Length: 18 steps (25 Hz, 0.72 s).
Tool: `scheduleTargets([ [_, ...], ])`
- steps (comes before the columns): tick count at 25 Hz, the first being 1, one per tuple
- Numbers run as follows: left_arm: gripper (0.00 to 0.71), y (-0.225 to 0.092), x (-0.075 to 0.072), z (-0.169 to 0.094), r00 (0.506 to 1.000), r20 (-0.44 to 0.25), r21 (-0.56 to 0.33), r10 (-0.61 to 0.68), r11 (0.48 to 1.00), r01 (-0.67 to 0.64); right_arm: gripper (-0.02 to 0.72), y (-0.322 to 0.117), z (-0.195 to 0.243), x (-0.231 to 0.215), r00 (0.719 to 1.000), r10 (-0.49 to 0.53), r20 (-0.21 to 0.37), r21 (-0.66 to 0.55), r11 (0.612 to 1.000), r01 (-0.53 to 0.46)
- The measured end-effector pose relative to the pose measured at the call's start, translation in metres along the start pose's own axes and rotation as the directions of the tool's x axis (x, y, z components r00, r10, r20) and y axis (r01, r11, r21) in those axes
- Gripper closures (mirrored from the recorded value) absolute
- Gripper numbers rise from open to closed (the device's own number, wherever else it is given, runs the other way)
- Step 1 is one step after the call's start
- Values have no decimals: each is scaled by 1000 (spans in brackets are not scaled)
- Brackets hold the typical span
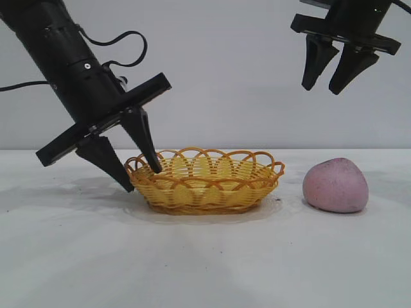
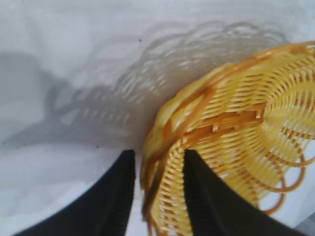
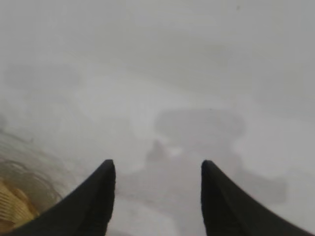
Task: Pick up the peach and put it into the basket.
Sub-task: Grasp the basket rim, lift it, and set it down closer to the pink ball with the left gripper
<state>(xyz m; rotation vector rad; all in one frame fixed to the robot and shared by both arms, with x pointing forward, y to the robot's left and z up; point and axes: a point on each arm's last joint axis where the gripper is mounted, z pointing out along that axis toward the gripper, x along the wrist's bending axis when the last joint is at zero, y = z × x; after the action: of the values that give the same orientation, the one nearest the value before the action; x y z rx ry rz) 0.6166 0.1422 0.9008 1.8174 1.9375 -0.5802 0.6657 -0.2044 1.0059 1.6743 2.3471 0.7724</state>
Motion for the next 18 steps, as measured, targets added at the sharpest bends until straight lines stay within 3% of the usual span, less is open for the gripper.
scheduleTargets([
  [3,313,-2,-1,0,1000,6,26,-1,1000,1,330,0,0,0,1000,0,0,0,1000,0],
  [7,322,-8,-2,-6,999,-7,70,32,997,-32,330,0,0,0,1000,0,0,0,1000,0],
  [8,296,-9,-4,-15,996,-40,64,83,995,-81,330,0,0,0,1000,0,0,0,1000,0],
  [13,296,-10,-16,-51,957,-149,59,250,968,-243,330,0,0,0,1000,0,0,0,1000,0],
  [18,296,-5,-19,-78,875,-295,118,384,924,-365,330,0,0,0,1000,0,-1,2,1000,0],
])
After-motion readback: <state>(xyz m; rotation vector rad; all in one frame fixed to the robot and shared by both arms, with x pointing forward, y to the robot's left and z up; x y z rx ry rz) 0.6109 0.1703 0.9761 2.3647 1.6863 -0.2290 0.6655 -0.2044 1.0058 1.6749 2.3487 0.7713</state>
